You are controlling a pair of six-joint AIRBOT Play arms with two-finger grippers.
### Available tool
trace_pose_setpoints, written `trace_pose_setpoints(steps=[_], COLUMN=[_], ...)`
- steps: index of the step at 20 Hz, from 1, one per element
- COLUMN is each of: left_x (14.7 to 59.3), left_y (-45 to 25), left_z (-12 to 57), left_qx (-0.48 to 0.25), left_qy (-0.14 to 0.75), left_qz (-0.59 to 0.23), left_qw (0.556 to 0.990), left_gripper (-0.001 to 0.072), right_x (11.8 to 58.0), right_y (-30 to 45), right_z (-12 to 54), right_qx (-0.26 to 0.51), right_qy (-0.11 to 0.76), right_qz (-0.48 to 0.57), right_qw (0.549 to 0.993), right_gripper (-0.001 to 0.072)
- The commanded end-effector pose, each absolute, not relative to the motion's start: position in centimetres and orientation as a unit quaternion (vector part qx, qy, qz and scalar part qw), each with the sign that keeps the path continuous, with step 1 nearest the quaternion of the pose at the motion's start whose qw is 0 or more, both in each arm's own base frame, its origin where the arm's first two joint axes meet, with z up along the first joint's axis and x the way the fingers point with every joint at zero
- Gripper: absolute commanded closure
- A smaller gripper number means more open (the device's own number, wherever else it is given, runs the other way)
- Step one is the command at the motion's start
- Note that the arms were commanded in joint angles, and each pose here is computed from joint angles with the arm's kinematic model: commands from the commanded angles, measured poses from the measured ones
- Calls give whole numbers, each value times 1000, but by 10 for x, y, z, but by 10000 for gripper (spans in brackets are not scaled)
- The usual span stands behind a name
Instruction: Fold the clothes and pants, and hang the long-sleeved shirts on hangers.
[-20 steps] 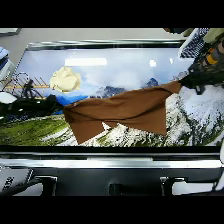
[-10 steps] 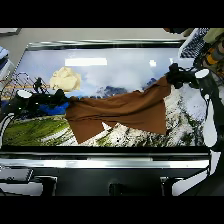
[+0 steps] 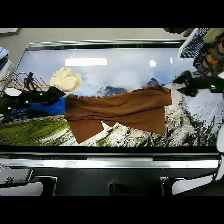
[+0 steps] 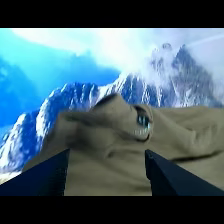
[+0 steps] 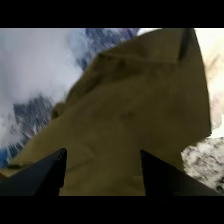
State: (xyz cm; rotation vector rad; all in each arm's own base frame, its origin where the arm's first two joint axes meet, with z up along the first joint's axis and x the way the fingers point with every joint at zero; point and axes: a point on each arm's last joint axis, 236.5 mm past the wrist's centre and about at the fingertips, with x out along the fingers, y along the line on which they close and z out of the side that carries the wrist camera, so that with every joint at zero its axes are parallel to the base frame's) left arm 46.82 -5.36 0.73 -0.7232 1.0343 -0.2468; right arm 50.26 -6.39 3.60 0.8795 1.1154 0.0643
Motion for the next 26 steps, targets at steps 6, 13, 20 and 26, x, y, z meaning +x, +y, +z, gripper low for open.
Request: trace_pose_setpoints(steps=[6,13,20,26], left_x=[372,321,321,320], left_y=[-36,-56,-56,-57], left_z=[14,-27,-27,-28], left_qx=[-321,-351,-352,-349], left_qy=[537,581,581,583], left_qz=[-117,-110,-110,-112], left_qw=[771,726,726,725], left_gripper=[172,172,172,172], right_x=[350,288,301,305], right_y=[-64,2,-1,23], right_z=[-9,-91,-104,-114], right_qx=[380,446,452,413], right_qy=[615,627,594,611], right_qz=[48,88,71,79], right_qw=[689,633,662,671], right_gripper=[156,170,192,396])
